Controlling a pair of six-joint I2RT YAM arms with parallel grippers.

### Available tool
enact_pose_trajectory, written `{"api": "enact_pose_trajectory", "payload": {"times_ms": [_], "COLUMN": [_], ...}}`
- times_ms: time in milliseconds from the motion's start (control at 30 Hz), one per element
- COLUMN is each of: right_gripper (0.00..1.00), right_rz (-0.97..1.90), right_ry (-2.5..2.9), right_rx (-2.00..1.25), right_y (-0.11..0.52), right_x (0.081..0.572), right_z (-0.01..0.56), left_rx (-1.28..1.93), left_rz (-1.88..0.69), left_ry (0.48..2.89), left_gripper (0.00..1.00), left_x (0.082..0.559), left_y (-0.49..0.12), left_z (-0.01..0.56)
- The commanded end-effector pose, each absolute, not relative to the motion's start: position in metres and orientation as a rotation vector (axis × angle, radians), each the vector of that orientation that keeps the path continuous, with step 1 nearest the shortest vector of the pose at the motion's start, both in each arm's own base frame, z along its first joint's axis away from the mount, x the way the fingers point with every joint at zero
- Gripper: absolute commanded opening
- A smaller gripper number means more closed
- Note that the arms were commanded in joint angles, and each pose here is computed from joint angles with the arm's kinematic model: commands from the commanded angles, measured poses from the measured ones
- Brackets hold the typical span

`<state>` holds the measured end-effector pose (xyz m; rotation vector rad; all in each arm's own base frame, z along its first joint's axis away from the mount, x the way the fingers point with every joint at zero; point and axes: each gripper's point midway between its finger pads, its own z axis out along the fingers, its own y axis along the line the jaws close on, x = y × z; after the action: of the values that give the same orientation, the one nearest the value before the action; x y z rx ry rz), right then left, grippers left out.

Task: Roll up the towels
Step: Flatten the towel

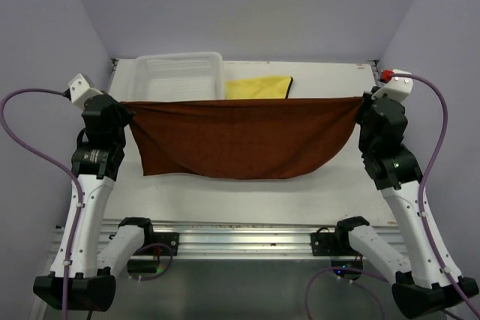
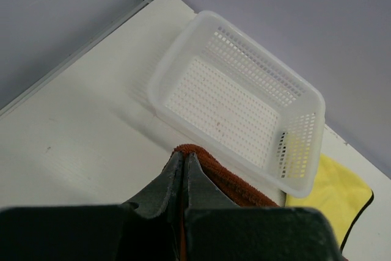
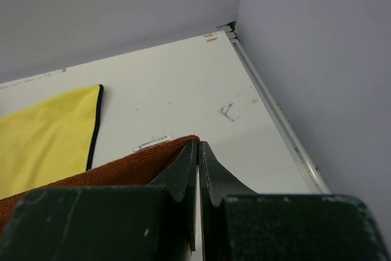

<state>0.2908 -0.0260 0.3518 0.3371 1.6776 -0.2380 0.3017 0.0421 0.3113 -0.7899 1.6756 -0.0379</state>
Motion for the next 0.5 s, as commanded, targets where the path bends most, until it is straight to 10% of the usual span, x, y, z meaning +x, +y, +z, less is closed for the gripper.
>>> {"api": "enact_pose_trajectory", "payload": {"times_ms": [0,467], "right_gripper": [0.00,0.00], "right_rz": [-0.320,-0.281], "right_ry": [1.631,1.625], "right_rx": [0.370,0.367], "right_y": [-0.039,-0.041], "right_x": [0.303,0.326], "right_z": [0.364,0.366], "left_rx": [-0.793,-0.769], "left_rz": [0.034,0.034], "left_ry": [1.606,1.655], "left_gripper": [0.00,0.00], "left_x": [0.311,0.336], "left_y": [0.058,0.056], "left_z": [0.332,0.322]}}
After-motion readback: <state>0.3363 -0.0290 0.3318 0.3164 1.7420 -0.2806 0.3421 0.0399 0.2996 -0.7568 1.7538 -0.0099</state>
